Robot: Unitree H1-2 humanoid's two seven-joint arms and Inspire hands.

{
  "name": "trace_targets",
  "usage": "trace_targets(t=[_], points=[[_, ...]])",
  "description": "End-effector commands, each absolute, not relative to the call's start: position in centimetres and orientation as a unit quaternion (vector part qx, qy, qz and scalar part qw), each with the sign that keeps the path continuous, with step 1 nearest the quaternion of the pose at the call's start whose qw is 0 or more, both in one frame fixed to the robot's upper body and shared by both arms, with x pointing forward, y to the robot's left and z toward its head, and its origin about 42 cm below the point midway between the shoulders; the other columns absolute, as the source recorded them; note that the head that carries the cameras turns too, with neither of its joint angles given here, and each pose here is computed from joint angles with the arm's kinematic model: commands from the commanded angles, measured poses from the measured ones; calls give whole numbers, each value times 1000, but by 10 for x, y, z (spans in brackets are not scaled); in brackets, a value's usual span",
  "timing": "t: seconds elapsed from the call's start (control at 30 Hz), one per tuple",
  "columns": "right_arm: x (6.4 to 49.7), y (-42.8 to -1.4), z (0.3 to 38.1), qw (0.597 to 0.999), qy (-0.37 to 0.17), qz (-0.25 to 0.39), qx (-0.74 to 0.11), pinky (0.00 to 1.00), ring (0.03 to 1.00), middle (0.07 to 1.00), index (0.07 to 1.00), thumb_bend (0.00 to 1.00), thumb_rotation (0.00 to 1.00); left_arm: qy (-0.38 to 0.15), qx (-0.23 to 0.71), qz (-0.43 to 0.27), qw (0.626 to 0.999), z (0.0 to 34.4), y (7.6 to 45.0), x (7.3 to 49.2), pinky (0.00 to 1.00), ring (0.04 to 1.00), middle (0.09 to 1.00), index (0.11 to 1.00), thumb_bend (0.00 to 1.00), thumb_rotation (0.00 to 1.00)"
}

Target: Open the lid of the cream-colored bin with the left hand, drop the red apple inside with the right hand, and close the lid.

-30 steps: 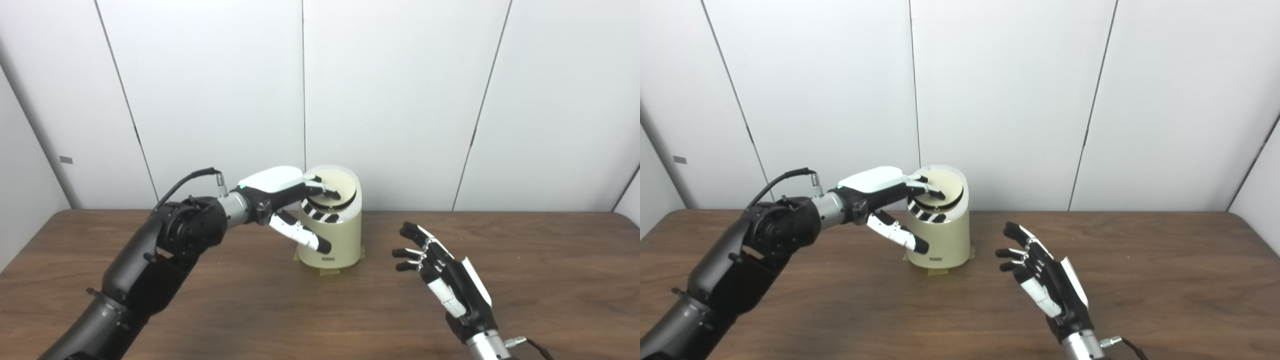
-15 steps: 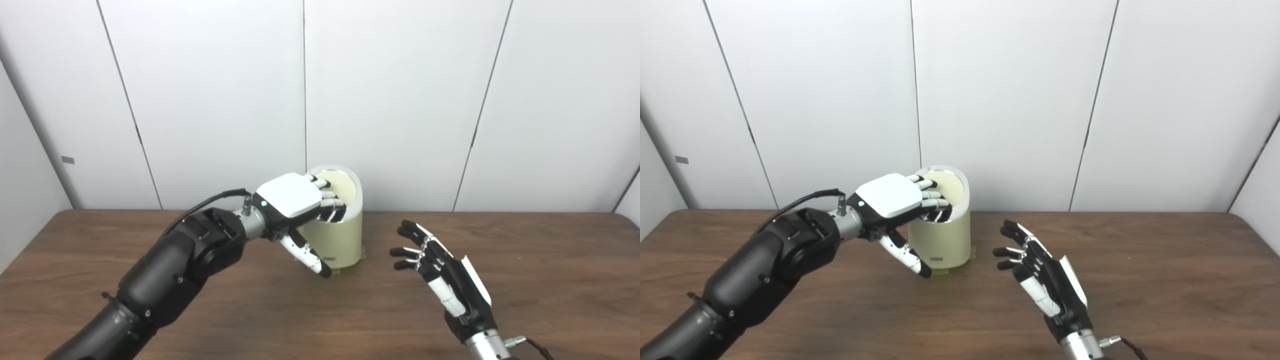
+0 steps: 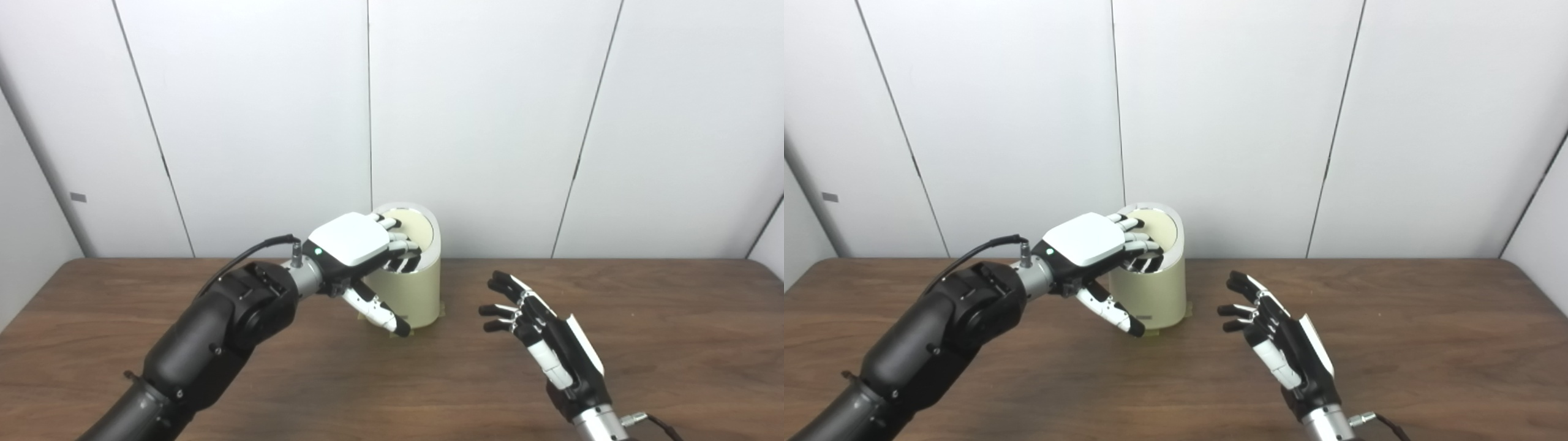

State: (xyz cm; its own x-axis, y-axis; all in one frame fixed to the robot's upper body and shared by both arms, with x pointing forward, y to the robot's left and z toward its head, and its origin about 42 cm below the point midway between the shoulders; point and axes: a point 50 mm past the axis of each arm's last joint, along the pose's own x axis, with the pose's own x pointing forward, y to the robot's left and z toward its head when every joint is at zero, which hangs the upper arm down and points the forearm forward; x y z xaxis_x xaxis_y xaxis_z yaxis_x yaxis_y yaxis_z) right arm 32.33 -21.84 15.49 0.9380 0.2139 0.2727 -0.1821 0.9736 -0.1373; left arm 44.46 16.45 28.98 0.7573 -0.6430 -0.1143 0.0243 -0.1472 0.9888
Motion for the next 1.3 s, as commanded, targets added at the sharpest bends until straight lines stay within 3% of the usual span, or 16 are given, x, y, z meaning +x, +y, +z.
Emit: trace_targets(t=[0.0, 0.13, 0.23, 0.33, 0.53, 0.7, 0.97, 1.07, 1.27], points=[[329, -216, 176, 975, -188, 107, -53, 648, 739, 882, 875, 806, 846, -243, 707, -231, 623, 315, 171, 446, 1000, 1000, 914, 915, 1000, 808], [329, -217, 176, 975, -188, 108, -55, 643, 739, 884, 876, 796, 841, -263, 690, -172, 651, 332, 175, 439, 1000, 1000, 982, 976, 1000, 768], [329, -219, 175, 974, -188, 109, -59, 641, 742, 885, 873, 790, 839, -300, 622, -110, 715, 337, 186, 437, 1000, 1000, 999, 998, 952, 664], [330, -221, 175, 975, -186, 108, -61, 634, 734, 879, 864, 796, 835, -298, 490, -95, 814, 334, 197, 435, 978, 1000, 1000, 1000, 852, 514], [331, -224, 175, 976, -184, 101, -58, 634, 740, 880, 871, 818, 824, -248, 271, -121, 922, 299, 220, 428, 1000, 1000, 1000, 1000, 839, 491], [330, -226, 175, 976, -186, 98, -60, 636, 740, 876, 877, 817, 829, -189, 182, -131, 956, 255, 234, 412, 994, 1000, 1000, 1000, 976, 694], [332, -231, 174, 976, -188, 90, -57, 627, 740, 872, 876, 817, 826, -109, 24, -133, 985, 191, 244, 382, 1000, 1000, 1000, 1000, 1000, 803], [333, -233, 172, 976, -189, 84, -73, 685, 830, 920, 908, 802, 875, -90, -11, -130, 987, 174, 245, 372, 1000, 1000, 1000, 1000, 1000, 858], [333, -234, 170, 976, -177, 82, -97, 870, 993, 998, 989, 877, 996, -70, -33, -118, 990, 150, 247, 358, 1000, 1000, 1000, 1000, 1000, 860]])
